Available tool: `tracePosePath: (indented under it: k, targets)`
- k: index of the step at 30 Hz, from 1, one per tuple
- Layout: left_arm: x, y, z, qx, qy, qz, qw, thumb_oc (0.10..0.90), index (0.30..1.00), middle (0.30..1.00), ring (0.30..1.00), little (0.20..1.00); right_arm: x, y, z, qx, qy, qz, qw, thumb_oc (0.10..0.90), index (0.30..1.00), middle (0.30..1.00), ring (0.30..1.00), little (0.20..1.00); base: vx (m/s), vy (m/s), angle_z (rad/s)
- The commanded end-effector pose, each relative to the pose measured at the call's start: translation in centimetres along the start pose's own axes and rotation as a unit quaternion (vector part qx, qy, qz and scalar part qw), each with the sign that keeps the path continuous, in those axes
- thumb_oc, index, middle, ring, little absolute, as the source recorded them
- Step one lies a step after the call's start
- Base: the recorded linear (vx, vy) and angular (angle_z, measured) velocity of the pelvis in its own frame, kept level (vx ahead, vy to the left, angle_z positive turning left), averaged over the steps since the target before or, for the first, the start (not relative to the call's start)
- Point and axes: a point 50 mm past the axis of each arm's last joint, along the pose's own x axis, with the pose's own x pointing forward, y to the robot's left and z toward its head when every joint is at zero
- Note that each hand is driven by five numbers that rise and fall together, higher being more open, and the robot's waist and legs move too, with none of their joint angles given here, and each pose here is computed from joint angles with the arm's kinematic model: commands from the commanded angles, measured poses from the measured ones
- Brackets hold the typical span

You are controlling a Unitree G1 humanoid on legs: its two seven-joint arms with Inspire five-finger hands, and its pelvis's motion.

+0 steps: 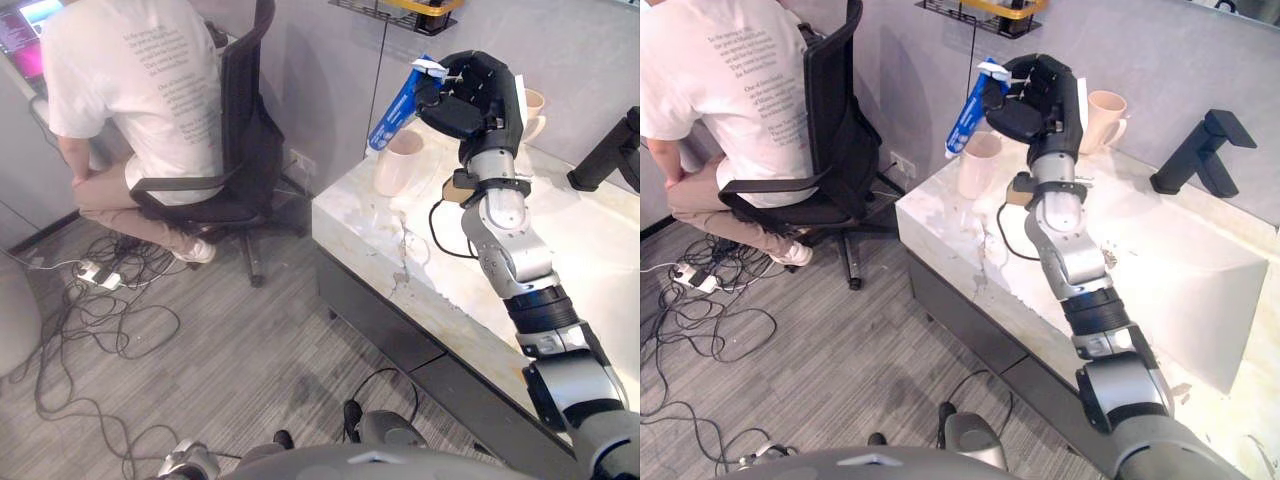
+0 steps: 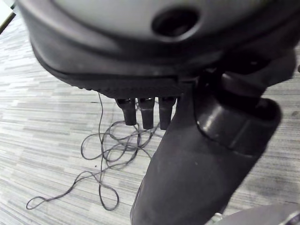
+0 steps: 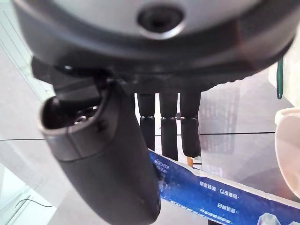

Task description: Organize the bathroom.

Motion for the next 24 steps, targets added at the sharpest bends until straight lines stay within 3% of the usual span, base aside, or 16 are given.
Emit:
tracePosePath:
  k: [1, 24]
  targets:
    - [0.9, 3.5, -3.4, 0.016, 0.07, 0.055, 0.996, 0.8, 0.9, 0.9, 0.9, 0.9, 1.7, 0.5, 6.4, 0.033, -0.162, -0.01, 0.986, 0.4, 0.3, 0.3, 0.3, 0.3, 0.0, 0.0, 0.0]
    - [0.9, 3.5, -3.4, 0.027, 0.075, 0.041, 0.996, 0.8, 0.9, 0.9, 0.9, 0.9, 2.0, -1.5, 8.1, -0.005, -0.211, -0.025, 0.977, 0.4, 0.3, 0.3, 0.3, 0.3, 0.01, 0.0, -0.02]
